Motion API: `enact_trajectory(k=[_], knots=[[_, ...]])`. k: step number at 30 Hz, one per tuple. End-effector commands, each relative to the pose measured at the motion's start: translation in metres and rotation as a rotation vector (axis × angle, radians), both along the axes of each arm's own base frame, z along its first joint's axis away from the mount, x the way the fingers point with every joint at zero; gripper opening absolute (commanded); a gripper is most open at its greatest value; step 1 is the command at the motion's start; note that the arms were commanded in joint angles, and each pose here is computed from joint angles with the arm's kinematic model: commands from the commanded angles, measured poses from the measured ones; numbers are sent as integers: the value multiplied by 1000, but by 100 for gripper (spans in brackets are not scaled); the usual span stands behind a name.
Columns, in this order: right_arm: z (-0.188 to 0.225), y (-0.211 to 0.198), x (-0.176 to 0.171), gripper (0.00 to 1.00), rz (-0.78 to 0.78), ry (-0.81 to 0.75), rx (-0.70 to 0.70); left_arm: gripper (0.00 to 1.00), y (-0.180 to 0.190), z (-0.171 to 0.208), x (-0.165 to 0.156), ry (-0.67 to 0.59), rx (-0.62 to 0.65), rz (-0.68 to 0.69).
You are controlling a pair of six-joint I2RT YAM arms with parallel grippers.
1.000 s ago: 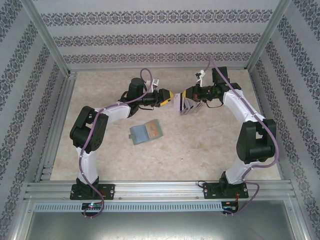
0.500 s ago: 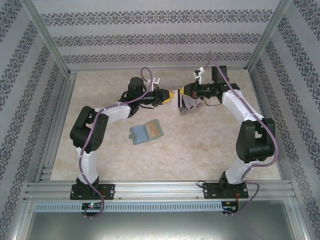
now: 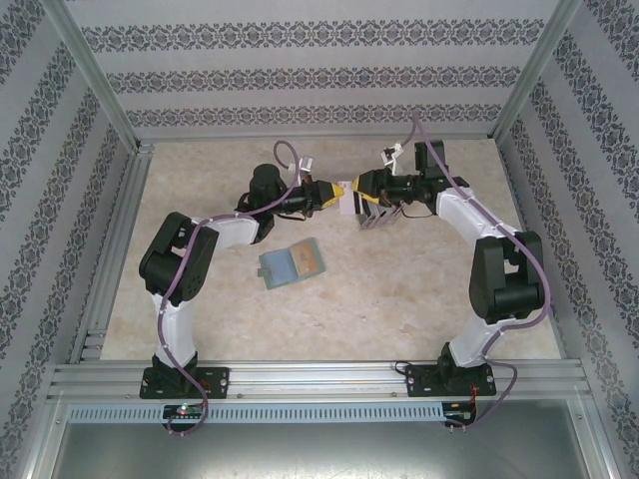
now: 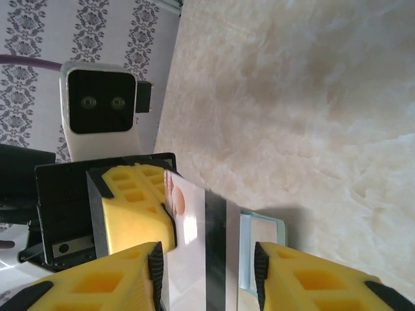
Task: Put the credit cards into the card holder
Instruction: Pick up the credit card from the storage box.
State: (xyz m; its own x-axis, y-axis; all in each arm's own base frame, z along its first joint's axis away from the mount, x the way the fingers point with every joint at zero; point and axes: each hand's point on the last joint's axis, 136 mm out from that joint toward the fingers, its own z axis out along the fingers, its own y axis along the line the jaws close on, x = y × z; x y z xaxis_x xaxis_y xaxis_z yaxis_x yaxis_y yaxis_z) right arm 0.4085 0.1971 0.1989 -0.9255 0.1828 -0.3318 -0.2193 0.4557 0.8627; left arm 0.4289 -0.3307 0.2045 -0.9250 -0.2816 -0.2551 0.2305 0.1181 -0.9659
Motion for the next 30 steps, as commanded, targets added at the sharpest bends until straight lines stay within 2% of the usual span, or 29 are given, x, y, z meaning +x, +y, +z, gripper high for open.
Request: enact_trajectory(k=[1,5,9,16,21,27,30], knots=[[18,4,0,46,-12,-51,52,0,10,24,9,-80,-50,46],[13,16,-7,45,26,-33,71,0,10,23,9,-84,-32,49],[12,20,-10,38,33,-32,70,0,10,22,10,-80,-32,53],[13,16,-10,13,19,-40,47,0,15,16,10,-66,-26,65],[5,12,-12,16,10,-29,22,0,22,12,9,-56,-18,82],[3,14,-12,2,9,-28,26,0,21,12,8,-57,-14,80],[0,13,-12,0,7,-26,17,0,23,10,8,-56,-2,82]])
